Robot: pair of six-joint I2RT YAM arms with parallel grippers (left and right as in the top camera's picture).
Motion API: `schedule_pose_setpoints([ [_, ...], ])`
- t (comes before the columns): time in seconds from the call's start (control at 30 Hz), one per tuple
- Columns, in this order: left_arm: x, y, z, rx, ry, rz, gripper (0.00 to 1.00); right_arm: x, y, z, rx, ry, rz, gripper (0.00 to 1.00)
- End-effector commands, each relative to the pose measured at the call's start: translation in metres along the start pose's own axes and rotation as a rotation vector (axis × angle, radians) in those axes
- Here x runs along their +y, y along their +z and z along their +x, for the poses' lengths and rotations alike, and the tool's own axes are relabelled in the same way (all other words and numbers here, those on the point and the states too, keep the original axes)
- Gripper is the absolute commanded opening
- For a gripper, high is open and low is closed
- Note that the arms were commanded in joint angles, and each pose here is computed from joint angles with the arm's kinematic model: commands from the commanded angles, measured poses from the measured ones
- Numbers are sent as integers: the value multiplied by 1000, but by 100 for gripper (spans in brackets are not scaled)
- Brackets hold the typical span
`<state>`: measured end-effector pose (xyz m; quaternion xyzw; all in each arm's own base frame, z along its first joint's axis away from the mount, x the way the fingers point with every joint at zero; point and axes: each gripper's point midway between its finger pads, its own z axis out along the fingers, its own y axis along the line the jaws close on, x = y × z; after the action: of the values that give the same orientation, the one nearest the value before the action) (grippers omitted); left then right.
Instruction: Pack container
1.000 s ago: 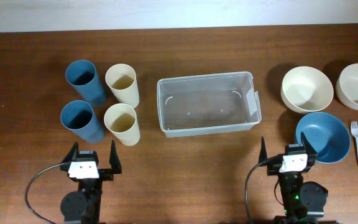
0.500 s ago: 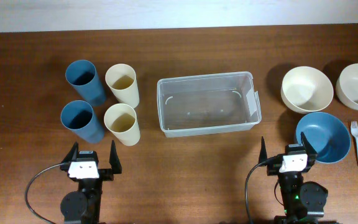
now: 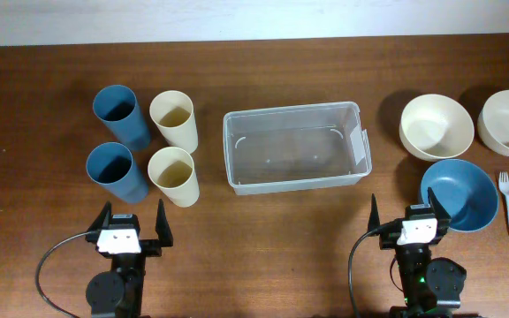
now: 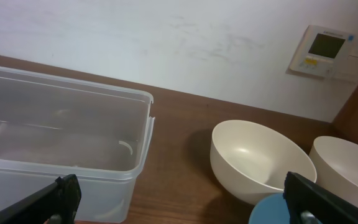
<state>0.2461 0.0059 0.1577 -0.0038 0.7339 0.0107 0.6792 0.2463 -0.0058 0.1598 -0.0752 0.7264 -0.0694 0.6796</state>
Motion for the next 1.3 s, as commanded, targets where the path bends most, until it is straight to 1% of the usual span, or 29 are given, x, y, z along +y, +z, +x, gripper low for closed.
schedule_pose_setpoints([
  [0.0,3,0,2,3,19,-12,100,1,0,2,0,2,-8,99],
  [0.83,2,0,2,3,19,-12,100,1,0,0,-7,1,-8,99],
  [0.9,3,0,2,3,19,-12,100,7,0,-1,-13,8,-43,99],
  [1.0,3,0,2,3,19,-12,100,18,-1,-4,-24,106,-109,99],
  [1.17,2,0,2,3,19,-12,100,33,-4,-8,-10,417,-201,99],
  [1.27,3,0,2,3,19,-12,100,36,-3,-6,16,530,-216,99],
])
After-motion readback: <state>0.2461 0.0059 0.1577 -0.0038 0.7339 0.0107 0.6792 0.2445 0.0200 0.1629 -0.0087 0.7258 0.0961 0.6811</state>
